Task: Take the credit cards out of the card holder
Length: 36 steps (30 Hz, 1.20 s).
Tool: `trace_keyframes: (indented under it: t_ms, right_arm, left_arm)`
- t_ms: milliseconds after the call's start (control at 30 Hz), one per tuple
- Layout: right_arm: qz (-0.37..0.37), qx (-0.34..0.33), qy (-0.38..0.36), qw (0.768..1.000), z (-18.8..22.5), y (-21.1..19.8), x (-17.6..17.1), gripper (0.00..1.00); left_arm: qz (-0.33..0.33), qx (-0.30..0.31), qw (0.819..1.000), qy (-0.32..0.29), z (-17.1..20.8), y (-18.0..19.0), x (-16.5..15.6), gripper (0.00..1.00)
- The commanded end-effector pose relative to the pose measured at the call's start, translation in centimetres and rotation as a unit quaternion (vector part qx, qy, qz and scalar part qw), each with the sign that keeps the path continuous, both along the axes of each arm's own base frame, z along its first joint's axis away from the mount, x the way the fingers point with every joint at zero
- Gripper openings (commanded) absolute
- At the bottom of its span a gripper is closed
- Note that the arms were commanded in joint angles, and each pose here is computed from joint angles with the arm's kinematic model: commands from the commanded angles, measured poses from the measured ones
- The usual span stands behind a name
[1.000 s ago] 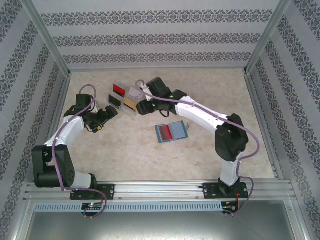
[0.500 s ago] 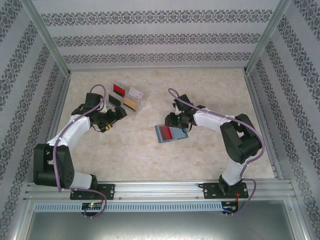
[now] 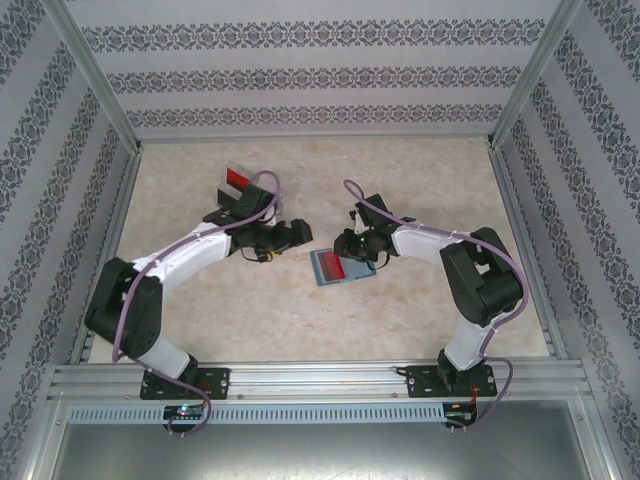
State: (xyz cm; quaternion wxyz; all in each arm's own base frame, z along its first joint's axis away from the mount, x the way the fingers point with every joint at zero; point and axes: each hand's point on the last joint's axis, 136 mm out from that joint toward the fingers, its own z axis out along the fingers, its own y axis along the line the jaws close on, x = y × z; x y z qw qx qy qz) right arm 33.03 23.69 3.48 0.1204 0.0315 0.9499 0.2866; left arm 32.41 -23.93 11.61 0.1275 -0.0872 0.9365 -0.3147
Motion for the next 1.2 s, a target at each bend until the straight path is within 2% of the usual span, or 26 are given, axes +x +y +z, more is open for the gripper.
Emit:
trace_keyframes:
  t_ms: [0,167,333,533,867,1167]
  right_arm:
    - [0.006,0.017,0.002,1.0,0.2,0.0,-0.4,0.3]
    - [0.008,0.028,0.01,1.0,0.1,-0.2,-0.9,0.24]
    - [0.019,0.034,0.014,0.999,0.0,0.0,-1.1,0.23]
    - [0.032,0.053,0.002,0.998,0.7,0.6,-1.1,0.23]
    - [0.045,0.064,0.002,0.997,1.1,1.1,-1.2,0.24]
    - [0.047,0.039,0.01,0.998,-0.4,0.4,-1.3,0.24]
  left_arm:
    - [-0.001,-0.003,1.0,-0.003,-0.3,-2.8,1.0,0.89]
    - [-0.028,0.032,0.999,0.017,-2.4,-4.9,1.1,0.62]
    - [-0.032,0.045,0.998,0.037,-4.4,-5.3,1.2,0.48]
    - [-0.029,0.071,0.995,0.058,-6.7,-4.7,0.8,0.36]
    - [-0.039,0.072,0.994,0.077,-8.5,-4.9,0.4,0.18]
    - [-0.046,0.097,0.99,0.096,-10.4,-4.0,-0.6,0.14]
